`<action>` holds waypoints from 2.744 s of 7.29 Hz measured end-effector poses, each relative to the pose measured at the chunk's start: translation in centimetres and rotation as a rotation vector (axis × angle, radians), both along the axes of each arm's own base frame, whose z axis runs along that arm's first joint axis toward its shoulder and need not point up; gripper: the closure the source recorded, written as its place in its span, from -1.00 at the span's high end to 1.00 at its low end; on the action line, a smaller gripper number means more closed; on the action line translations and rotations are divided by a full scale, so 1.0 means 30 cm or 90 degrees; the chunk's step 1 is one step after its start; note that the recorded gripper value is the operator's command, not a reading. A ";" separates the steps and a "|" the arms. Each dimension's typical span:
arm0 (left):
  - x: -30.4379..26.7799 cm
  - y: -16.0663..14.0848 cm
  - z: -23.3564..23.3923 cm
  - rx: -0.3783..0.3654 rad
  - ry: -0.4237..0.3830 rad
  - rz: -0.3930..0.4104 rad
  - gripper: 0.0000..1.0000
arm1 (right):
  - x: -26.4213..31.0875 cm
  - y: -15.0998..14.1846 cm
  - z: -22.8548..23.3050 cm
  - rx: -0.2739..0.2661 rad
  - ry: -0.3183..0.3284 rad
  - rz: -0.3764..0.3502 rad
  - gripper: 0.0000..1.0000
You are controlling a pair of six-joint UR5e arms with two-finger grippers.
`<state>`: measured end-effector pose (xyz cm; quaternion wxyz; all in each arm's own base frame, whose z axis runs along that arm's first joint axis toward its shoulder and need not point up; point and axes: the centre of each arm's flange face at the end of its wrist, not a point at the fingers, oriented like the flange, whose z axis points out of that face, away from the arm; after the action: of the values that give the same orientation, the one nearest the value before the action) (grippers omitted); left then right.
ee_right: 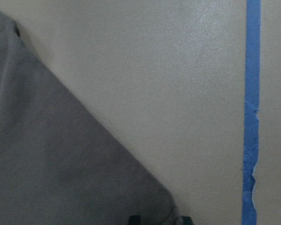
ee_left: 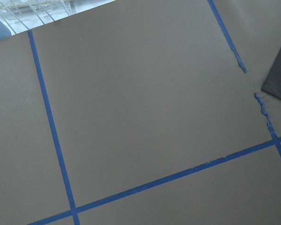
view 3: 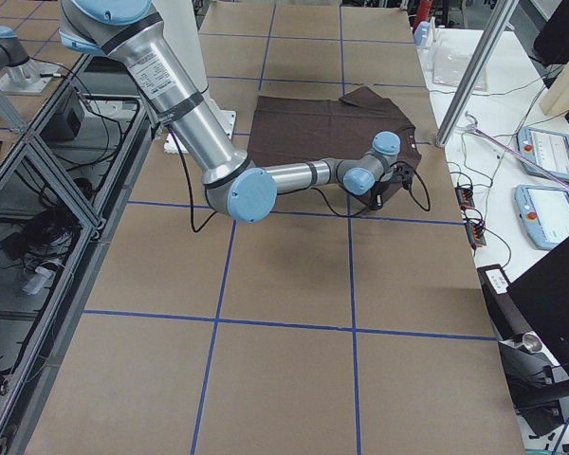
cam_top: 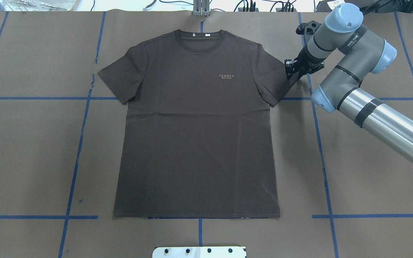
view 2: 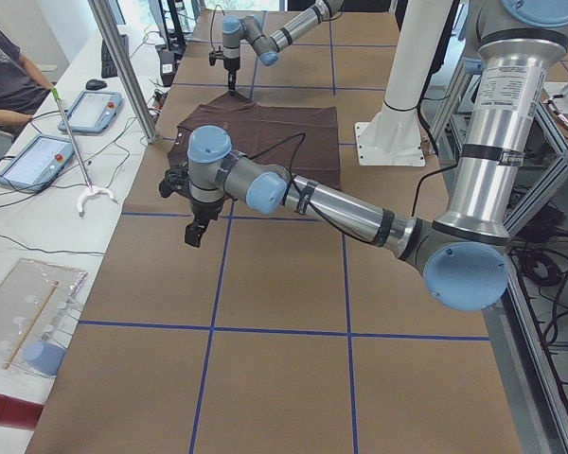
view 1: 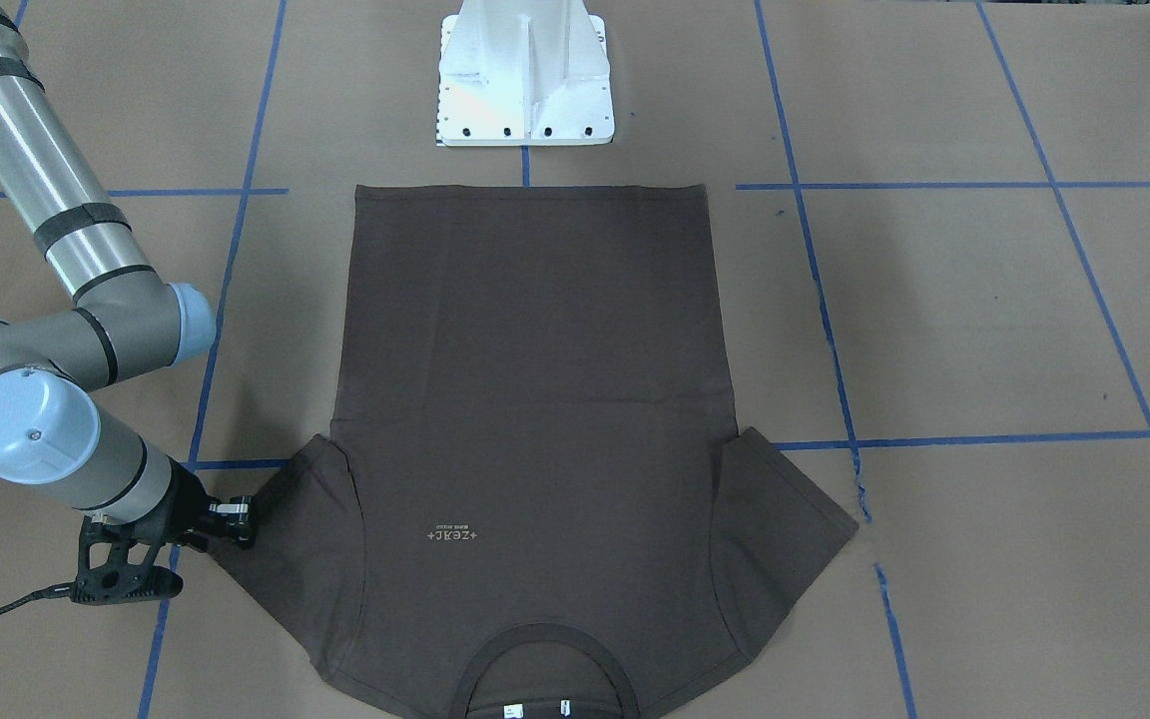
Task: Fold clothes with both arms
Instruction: 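Fold the sleeve nearest the right gripper inward onto the shirt body, then raise the right gripper away while the left arm moves toward the shirt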
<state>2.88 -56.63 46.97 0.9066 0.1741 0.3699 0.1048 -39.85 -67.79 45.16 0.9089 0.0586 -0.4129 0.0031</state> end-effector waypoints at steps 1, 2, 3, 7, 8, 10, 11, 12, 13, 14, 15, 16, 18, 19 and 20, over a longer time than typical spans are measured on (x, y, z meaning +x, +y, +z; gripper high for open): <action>0.000 0.000 0.001 -0.001 0.000 0.000 1.00 | -0.003 -0.005 -0.025 0.006 -0.004 0.000 -1.00; -0.001 0.000 0.003 -0.003 0.000 0.000 1.00 | -0.007 -0.013 -0.061 0.013 -0.010 0.001 -1.00; -0.001 -0.001 0.006 -0.004 0.000 0.000 1.00 | -0.017 -0.027 -0.122 0.024 -0.020 0.003 -1.00; -0.008 -0.001 0.008 -0.004 -0.002 -0.003 1.00 | -0.118 -0.066 -0.436 0.092 -0.051 0.005 -1.00; -0.013 0.000 0.004 -0.002 -0.002 -0.005 1.00 | -0.183 -0.050 -0.497 0.114 -0.046 0.008 -1.00; -0.015 -0.005 0.001 -0.001 -0.003 -0.007 1.00 | -0.313 -0.010 -0.593 0.156 -0.029 0.019 -1.00; -0.015 -0.007 -0.004 0.000 -0.002 -0.007 1.00 | -0.346 -0.001 -0.610 0.165 -0.022 0.023 -1.00; -0.015 -0.011 -0.009 -0.001 0.000 -0.008 1.00 | -0.359 0.003 -0.614 0.168 -0.019 0.024 0.98; -0.014 -0.015 -0.013 -0.002 0.001 -0.009 1.00 | -0.362 0.003 -0.614 0.168 -0.017 0.025 1.00; -0.012 -0.018 -0.014 -0.004 0.003 -0.011 1.00 | -0.363 0.002 -0.614 0.168 -0.017 0.026 1.00; -0.010 -0.023 -0.014 -0.005 0.003 -0.012 1.00 | -0.363 0.001 -0.619 0.158 -0.020 0.034 1.00; -0.005 -0.031 -0.025 -0.007 0.006 -0.017 1.00 | -0.362 0.000 -0.628 0.135 -0.030 0.047 1.00; 0.095 -0.080 -0.133 -0.034 0.034 -0.048 1.00 | -0.285 -0.014 -0.667 0.045 -0.038 0.040 1.00; 0.217 -0.104 -0.206 -0.062 0.052 -0.061 1.00 | -0.201 0.004 -0.713 -0.009 -0.027 0.030 1.00; 0.363 -0.129 -0.272 -0.084 0.060 -0.084 1.00 | -0.093 0.057 -0.757 -0.045 -0.011 0.014 1.00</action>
<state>13.76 -60.49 38.82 0.9024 0.1427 0.4063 0.0117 -42.65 -66.09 22.44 0.9068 0.0309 -0.4195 0.0284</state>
